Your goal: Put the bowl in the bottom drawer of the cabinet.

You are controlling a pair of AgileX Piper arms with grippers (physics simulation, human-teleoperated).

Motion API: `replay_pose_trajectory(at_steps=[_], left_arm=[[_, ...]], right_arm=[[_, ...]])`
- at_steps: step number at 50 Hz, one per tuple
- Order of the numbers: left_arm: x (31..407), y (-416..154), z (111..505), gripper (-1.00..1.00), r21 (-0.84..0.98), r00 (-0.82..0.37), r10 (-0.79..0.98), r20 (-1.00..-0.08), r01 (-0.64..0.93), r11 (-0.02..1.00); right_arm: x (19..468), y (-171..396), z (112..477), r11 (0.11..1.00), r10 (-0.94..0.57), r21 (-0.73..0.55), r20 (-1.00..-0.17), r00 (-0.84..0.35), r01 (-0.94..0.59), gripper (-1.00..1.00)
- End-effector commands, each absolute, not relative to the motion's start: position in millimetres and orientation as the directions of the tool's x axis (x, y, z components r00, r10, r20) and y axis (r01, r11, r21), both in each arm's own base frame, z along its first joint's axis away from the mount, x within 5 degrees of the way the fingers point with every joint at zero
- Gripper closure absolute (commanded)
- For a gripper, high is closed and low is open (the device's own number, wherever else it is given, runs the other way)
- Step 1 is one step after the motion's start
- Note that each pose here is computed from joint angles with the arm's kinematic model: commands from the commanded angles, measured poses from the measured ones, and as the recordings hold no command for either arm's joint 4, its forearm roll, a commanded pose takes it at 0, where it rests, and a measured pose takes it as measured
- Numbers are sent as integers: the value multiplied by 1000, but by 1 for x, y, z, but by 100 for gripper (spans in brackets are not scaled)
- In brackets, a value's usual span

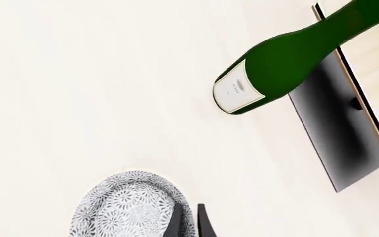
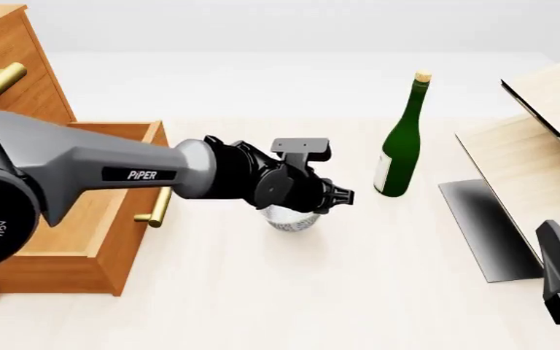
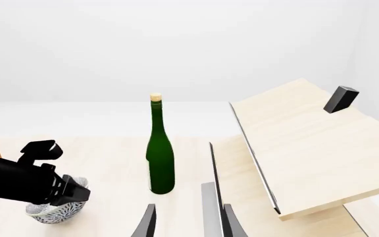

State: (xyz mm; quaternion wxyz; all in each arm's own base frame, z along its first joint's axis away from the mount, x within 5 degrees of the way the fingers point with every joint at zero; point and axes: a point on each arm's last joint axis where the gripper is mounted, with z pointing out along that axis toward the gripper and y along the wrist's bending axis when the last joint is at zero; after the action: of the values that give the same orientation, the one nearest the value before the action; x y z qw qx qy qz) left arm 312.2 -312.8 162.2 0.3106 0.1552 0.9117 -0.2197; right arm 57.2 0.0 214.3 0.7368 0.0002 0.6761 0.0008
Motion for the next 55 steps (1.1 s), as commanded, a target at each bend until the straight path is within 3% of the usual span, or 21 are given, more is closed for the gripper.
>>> replay_pose_trajectory(at_steps=[1,16,55], left_arm=[[322,-300,183,100,-288,-730,140,-670,429,856],[331,-282,213,100,-246,-691,156,-706,446,861],[305,-235,270,100,-254,-592,76,-802,454,854]], right_arm=[[57,0,214,1000,1,1,-996,86,-1,-100],[57,0,214,1000,1,1,-996,86,-1,-100],[57,0,214,1000,1,1,-996,86,-1,-100]])
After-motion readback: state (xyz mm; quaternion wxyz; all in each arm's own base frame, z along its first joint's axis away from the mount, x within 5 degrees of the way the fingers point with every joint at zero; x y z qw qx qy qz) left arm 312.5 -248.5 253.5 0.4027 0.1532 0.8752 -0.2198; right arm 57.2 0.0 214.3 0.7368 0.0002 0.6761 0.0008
